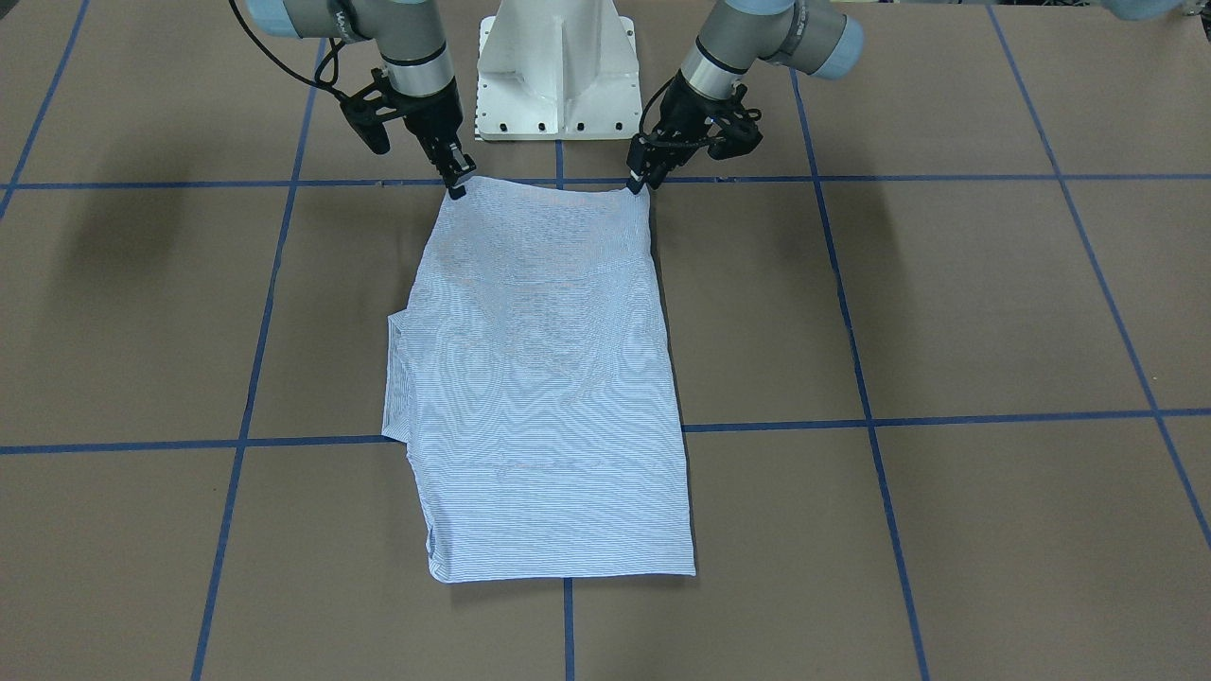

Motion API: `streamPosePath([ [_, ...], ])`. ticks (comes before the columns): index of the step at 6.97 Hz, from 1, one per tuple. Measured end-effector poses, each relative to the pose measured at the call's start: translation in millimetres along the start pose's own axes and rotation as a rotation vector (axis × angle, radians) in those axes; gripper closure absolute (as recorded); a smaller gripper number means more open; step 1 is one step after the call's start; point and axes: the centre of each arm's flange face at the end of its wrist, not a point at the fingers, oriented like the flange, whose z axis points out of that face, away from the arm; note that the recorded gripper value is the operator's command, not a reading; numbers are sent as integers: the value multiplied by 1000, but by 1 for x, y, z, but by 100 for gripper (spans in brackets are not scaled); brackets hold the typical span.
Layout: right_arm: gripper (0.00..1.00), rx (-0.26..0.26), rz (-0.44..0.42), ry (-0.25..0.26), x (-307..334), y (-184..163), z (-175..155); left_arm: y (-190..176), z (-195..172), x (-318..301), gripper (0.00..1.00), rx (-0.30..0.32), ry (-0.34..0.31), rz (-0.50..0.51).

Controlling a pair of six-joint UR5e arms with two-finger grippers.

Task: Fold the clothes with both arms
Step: 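Grasp the near edge corners of the shirt with both grippers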

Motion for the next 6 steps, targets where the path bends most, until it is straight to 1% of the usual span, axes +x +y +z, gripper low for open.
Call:
streamPosePath([
  [1,100,0,0,1,0,0,0,2,2,-1,74,-2,-3,1],
  [2,100,0,-1,1,0,0,0,3,4,0,100,-4,-5,1],
  [4,100,0,-1,2,1,0,1,5,10,2,100,2,-3,-1],
  [6,100,-1,-3,4,2,2,1,3,2,11,100,12,26,-13],
])
